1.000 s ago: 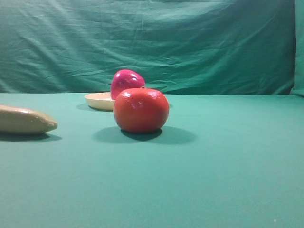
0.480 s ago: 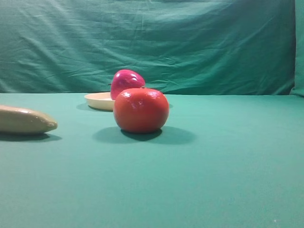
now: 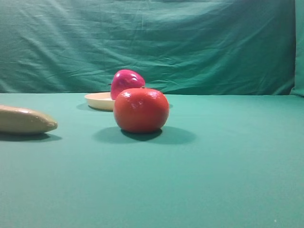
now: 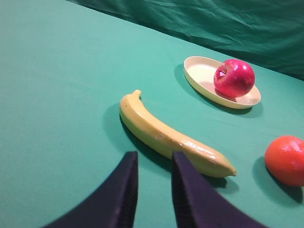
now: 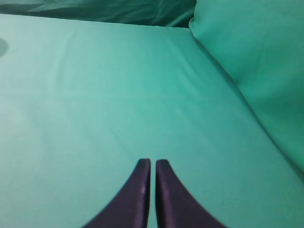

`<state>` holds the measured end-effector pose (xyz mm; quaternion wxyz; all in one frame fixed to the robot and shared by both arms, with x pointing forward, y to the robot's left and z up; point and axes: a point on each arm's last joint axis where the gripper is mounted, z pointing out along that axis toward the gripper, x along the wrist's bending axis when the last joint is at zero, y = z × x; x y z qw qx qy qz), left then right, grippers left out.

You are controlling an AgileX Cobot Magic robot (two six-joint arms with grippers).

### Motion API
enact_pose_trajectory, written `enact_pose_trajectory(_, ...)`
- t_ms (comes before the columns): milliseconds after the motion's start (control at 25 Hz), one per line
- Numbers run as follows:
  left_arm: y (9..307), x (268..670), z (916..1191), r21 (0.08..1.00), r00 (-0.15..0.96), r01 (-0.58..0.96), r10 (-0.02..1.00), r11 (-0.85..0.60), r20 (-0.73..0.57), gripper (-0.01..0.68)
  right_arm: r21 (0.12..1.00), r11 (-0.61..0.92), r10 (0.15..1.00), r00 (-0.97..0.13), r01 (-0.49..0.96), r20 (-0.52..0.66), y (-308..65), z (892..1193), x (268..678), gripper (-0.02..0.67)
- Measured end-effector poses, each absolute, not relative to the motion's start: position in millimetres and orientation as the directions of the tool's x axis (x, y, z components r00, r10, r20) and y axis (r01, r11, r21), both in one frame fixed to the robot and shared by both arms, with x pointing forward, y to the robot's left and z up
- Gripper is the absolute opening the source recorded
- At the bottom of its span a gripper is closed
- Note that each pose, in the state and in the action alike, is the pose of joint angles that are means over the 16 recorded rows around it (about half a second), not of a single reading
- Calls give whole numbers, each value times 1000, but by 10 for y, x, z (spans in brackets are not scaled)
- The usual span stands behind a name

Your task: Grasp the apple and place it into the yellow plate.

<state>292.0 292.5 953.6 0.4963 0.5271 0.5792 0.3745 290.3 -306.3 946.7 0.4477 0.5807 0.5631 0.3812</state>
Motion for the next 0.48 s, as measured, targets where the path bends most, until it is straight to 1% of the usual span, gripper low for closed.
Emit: enact_pose_trajectory(480,2925,2920,9536,957,48,239,982,164,-180,157,949,35,995,75,312,-61,-3062,9467,2903,0)
